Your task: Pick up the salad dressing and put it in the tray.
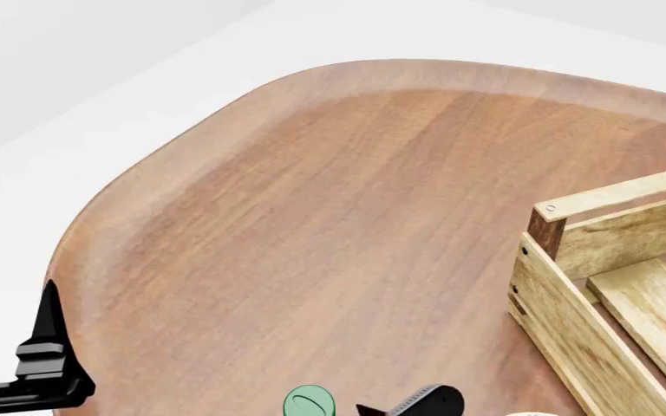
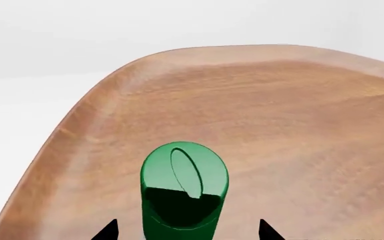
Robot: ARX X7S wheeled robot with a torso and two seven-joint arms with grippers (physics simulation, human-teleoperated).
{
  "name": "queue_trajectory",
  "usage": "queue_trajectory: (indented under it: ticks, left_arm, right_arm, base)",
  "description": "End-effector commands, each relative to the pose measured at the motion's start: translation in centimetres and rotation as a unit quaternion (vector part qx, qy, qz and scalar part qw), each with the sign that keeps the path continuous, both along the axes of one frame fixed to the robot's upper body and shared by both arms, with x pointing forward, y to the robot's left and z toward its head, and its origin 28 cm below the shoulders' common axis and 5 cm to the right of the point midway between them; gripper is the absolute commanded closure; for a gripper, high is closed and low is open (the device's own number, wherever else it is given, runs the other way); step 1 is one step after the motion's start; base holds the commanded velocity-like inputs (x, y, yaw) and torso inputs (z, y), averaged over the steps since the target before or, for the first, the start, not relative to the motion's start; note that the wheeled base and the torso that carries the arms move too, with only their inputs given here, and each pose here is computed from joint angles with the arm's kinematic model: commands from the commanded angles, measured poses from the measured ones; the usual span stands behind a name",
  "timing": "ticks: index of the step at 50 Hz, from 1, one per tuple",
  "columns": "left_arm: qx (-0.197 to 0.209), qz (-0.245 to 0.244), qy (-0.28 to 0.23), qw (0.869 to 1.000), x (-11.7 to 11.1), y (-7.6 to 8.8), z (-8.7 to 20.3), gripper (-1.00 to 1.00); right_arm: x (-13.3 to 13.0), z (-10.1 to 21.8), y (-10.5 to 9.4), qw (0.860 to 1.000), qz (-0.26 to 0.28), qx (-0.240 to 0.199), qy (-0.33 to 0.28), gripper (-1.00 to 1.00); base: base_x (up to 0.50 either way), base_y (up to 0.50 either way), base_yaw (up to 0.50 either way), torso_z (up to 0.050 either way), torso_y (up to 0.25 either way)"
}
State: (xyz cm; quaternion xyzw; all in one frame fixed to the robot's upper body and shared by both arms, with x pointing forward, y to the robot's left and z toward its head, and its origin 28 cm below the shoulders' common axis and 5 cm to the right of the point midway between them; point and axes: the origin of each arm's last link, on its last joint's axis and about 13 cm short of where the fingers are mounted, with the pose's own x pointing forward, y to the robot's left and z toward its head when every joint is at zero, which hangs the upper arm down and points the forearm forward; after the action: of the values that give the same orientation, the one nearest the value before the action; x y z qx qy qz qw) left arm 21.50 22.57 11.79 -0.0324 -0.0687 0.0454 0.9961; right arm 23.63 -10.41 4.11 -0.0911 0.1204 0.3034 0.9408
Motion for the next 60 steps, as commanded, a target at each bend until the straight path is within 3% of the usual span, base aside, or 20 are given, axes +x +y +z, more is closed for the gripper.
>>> queue_trajectory:
  ticks: [1,15,16,38,60]
  left_arm:
    - [0.001,0.000,0.000,1.000,0.0,0.0,0.0,-1.00]
    - [0.000,0.002,0.000,1.000,0.0,0.1,0.0,-1.00]
    - [0.000,0.002,0.000,1.000,0.0,0.1,0.0,-1.00]
    - [0.002,0.001,-0.001,1.000,-0.1,0.0,-0.2,-1.00]
    - [0.002,0.001,-0.002,1.000,-0.1,0.0,-0.1,-1.00]
  right_arm:
    - [1.1,-0.3,-0.1,1.000,-0.019,-0.010,0.000,-1.00]
    - [1.3,-0.8,0.9,1.000,0.016,-0.009,0.006,-1.00]
    - [1.3,-0.9,0.9,1.000,0.015,-0.010,0.005,1.00]
    - [0.4,0.8,0.3,0.999,-0.010,0.010,-0.031,1.00]
    - [-0.8,7.4,-1.2,0.987,-0.056,0.052,-0.141,1.00]
  base:
    - [0.00,0.00,0.00,0.000,0.000]
    - [0.00,0.00,0.00,0.000,0.000]
    - [0.00,0.00,0.00,0.000,0.000]
    - [0.00,0.00,0.00,0.000,0.000]
    - [0.00,0.00,0.00,0.000,0.001]
